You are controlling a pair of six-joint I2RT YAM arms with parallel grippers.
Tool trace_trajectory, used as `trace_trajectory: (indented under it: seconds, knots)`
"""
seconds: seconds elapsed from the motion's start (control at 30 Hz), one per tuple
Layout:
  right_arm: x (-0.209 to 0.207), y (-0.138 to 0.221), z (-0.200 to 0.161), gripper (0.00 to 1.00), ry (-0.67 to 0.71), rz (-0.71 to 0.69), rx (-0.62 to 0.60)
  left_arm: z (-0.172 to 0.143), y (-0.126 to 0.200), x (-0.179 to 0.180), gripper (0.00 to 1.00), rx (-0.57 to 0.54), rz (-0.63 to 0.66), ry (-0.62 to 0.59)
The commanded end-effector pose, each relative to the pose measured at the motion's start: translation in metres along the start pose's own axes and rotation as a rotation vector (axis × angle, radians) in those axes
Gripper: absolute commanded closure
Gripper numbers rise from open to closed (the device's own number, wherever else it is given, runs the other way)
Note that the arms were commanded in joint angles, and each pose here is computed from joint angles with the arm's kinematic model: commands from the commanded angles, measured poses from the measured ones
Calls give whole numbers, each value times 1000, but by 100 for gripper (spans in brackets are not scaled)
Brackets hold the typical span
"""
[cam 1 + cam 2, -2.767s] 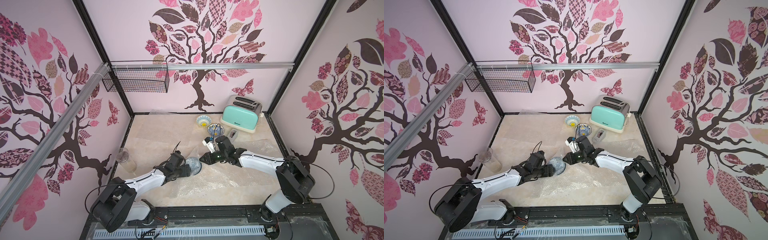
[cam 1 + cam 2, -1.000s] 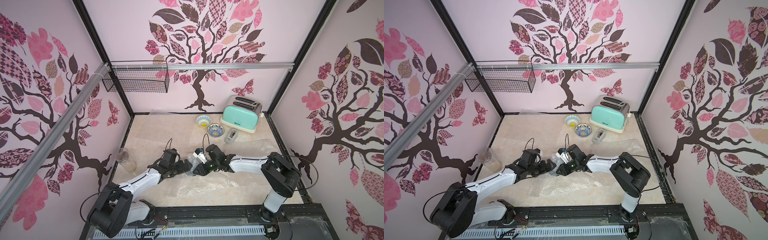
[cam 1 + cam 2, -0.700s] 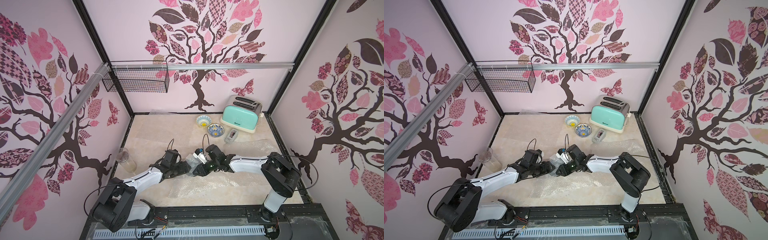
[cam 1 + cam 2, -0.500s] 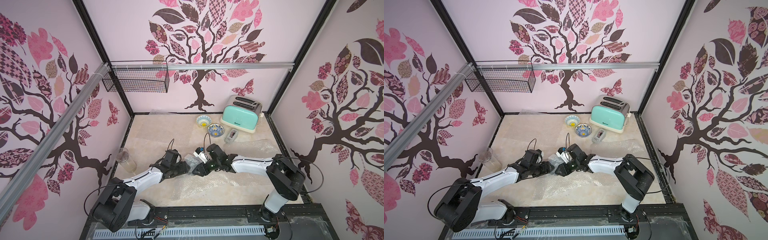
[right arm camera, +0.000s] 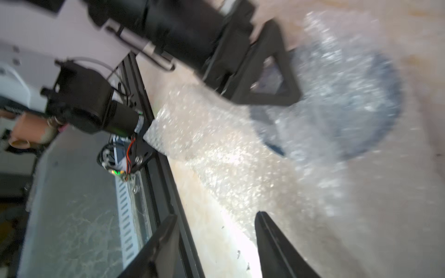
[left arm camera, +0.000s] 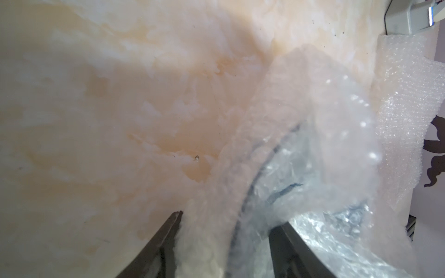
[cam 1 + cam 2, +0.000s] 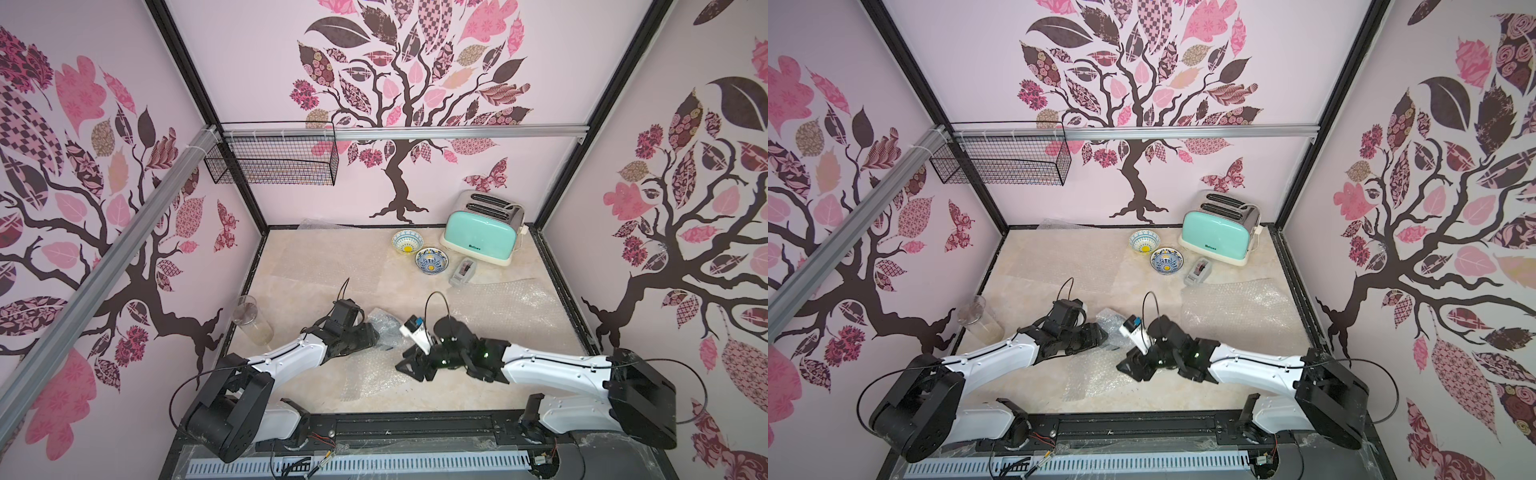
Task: Wrap bowls in bubble wrap
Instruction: Wrap the bowl in bubble wrap.
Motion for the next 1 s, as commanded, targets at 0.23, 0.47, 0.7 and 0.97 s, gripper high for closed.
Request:
trace_trajectory:
  seconds: [0.23,0.47,0.7,0.97]
  knots:
    - [71,-41,0,29,429,-241,-272,1,-2,6,44,9,57,48]
    - [76,-73,-8,20,564,-307,-315,0,-4,6,44,28,52,59]
    - [82,-103,-20,16,663,-342,-353,0,-7,8,45,38,56,51]
    - [81,-122,-23,11,631,-361,-385,0,-7,19,46,46,83,44]
Point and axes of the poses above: each gripper's point midway between its finger pads, its own y axis back along the fingers, its own x axis along the line the jaws close on, z = x × y, the point moved 3 cm from there along y, back along the fingers, and after that the axes turned 1 degree about y, right-handed, at the moved point
